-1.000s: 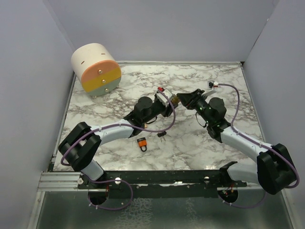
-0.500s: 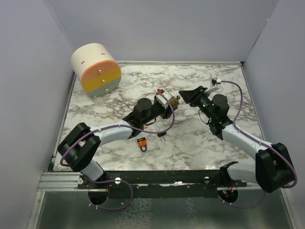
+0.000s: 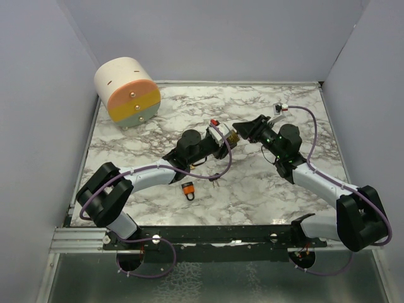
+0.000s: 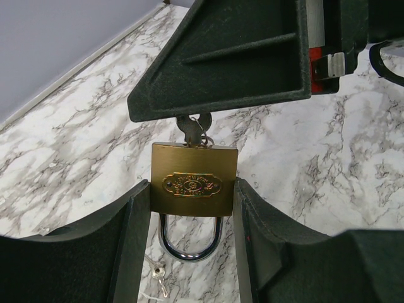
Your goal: Unlock with the key
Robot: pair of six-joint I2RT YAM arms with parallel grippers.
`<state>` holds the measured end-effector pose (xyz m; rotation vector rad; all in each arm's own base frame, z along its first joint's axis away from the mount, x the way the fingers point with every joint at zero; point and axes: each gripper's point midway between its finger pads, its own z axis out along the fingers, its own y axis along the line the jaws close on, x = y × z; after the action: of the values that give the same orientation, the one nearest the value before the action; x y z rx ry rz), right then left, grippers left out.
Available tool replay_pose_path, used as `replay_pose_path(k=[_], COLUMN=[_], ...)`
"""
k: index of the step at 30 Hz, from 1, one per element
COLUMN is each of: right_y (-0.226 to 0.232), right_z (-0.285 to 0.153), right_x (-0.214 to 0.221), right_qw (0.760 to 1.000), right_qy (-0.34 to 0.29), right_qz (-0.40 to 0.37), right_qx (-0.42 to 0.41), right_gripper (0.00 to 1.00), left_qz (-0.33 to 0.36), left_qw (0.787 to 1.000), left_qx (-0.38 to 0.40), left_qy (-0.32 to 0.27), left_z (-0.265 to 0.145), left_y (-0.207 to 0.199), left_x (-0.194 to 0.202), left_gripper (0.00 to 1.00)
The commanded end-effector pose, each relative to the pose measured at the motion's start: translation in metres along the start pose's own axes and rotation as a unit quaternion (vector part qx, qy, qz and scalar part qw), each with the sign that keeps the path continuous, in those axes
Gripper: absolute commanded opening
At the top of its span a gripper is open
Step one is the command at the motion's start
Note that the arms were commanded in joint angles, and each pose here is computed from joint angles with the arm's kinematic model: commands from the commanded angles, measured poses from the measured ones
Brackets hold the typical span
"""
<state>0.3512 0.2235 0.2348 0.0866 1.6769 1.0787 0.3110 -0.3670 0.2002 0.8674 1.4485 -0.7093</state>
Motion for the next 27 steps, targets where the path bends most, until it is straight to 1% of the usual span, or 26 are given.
replay_pose_path(k=[1,11,23,27], right_y=[0.007,0.002,-0.002,-0.003], right_z=[0.001,0.0,-0.002,-0.003], right_x=[-0.002,0.003,0.01,0.011], right_qw=[1.0,1.0,1.0,1.0], right_qy=[0.0,0.007,0.015,0.015], right_qz=[-0.005,0.0,0.004,0.005], right_qx=[-0.018,-0.012,-0.009,-0.008], right_gripper=[0.33,0.24,0.22,0.18], left_qz=[0.023,0.024,0.024,0.025], left_qw=[0.998,0.998,0.997,0.996], left_qx=[0.014,0.001,-0.004,-0.004], left_qy=[-0.062,-0.065,-0.077,-0.082], left_z=[0.003,0.003,0.003,0.002], left_y=[-0.004,0.001,0.003,0.003], left_x=[-0.04,-0.044,-0.056,-0.06], left_gripper=[0.0,0.0,0.0,0.0])
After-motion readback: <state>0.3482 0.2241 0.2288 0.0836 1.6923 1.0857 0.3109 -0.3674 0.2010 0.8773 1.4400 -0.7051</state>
